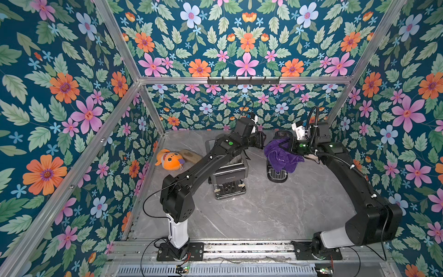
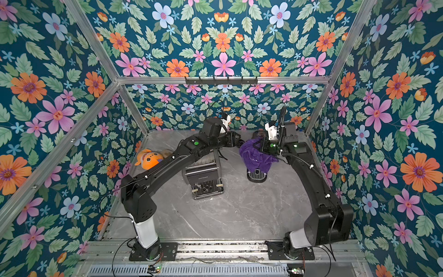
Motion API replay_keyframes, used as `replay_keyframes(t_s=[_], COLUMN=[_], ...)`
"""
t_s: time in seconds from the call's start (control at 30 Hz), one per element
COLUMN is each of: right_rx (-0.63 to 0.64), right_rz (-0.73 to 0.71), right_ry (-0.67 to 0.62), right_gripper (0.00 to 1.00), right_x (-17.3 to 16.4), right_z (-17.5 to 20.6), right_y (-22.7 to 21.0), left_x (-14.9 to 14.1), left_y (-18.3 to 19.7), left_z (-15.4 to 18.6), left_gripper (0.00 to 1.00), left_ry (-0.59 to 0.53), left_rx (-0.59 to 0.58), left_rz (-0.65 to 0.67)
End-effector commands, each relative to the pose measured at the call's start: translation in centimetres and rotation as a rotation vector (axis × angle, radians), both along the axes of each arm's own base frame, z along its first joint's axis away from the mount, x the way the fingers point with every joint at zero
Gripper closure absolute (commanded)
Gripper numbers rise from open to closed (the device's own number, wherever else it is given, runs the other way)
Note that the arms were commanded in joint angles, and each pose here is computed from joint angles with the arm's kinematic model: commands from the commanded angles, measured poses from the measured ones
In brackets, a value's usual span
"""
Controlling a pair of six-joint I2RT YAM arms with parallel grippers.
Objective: Wipe the surface of a coffee machine
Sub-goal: Wipe the dirt from the surface of the coffee machine.
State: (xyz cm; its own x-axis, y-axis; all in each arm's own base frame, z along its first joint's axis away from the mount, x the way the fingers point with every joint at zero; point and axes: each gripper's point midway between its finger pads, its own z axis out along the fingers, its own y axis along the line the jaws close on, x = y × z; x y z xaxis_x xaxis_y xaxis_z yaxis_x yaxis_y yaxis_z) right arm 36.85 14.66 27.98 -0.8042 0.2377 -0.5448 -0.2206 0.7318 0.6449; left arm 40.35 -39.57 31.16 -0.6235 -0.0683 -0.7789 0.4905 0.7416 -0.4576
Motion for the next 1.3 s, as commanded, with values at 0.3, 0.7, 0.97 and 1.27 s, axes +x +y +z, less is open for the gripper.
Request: replay_keyframes(t_s=[0.3, 0.7, 0.97, 1.27], right_rx=[-0.074, -0.109, -0.135, -0.079], right_rz=[-0.029, -0.136, -0.139, -0.234], right_ry=[-0.101, 0.033, 0.07, 0.054], right_gripper=[1.0, 1.0, 1.0, 1.0], right_x=[5.7, 14.2, 10.4, 5.9], right_z=[3.4, -0.5, -1.3, -1.2], right_y=[-0.6, -4.0, -4.7, -8.2], left_x=[-0.1, -0.7, -0.6, -0.5], left_y=[-0.1, 0.3, -0.3, -0.7], left_z=[1.7, 1.1, 1.4, 1.6], left_gripper=[0.51, 0.51, 0.5, 0.5], left_ry=[-0.041, -0.031, -0.041, -0.044], left_rx=[-0.028, -0.019, -0.035, -0.047], left_rz=[-0.016, -0.024, -0.049, -0.062])
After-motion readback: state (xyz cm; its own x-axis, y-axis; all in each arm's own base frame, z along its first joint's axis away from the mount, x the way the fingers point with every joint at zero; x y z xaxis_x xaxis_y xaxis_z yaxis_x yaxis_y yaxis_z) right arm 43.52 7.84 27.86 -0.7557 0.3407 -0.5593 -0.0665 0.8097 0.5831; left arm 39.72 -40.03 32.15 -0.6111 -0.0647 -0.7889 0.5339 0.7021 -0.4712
